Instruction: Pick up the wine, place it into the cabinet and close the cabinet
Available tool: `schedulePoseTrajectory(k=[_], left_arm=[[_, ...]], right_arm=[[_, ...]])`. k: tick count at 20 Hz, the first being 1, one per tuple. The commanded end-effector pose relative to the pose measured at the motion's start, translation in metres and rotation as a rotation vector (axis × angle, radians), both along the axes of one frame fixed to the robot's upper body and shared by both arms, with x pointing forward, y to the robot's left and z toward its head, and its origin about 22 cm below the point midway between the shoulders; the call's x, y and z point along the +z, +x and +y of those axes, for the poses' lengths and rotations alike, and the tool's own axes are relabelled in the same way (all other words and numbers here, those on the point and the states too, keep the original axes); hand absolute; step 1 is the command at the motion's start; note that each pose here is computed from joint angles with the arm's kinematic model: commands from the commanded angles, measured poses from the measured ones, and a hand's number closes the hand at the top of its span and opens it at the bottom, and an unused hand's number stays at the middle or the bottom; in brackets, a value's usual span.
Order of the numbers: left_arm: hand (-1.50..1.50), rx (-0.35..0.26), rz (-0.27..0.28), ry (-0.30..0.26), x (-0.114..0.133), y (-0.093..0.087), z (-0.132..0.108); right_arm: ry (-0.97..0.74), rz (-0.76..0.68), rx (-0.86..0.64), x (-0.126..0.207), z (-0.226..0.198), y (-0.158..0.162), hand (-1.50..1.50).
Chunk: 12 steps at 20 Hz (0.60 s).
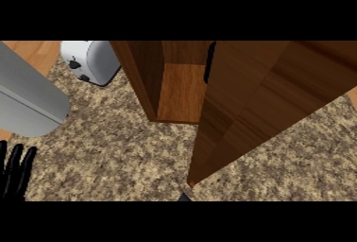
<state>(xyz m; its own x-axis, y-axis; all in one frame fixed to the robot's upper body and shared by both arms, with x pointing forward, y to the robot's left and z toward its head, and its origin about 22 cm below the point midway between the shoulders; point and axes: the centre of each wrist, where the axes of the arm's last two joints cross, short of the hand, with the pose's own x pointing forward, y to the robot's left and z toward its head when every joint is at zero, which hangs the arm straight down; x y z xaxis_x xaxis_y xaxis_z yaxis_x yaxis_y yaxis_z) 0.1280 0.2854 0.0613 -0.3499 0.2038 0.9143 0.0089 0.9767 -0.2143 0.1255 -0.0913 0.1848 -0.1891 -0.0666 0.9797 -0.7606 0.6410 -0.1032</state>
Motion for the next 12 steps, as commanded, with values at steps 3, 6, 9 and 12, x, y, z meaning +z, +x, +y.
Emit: schedulePoseTrajectory(k=[3, 6, 9, 12], left_arm=[[-1.50, -0.025, -0.015, 0.011, 0.014, 0.003, 0.038], [-1.50, -0.025, -0.044, 0.002, 0.020, 0.007, 0.045], [-1.50, -0.032, -0.036, 0.005, 0.023, 0.007, 0.058], [-1.50, -0.055, -0.043, 0.009, 0.033, 0.012, 0.063]], right_arm=[[0.021, 0.001, 0.029, 0.015, 0.042, 0.015, 1.50], [0.008, 0.001, 0.009, 0.031, 0.058, 0.038, 1.50], [-0.014, 0.009, -0.018, 0.040, 0.083, 0.063, 1.50], [-0.028, -0.016, -0.050, 0.056, 0.102, 0.094, 1.50]])
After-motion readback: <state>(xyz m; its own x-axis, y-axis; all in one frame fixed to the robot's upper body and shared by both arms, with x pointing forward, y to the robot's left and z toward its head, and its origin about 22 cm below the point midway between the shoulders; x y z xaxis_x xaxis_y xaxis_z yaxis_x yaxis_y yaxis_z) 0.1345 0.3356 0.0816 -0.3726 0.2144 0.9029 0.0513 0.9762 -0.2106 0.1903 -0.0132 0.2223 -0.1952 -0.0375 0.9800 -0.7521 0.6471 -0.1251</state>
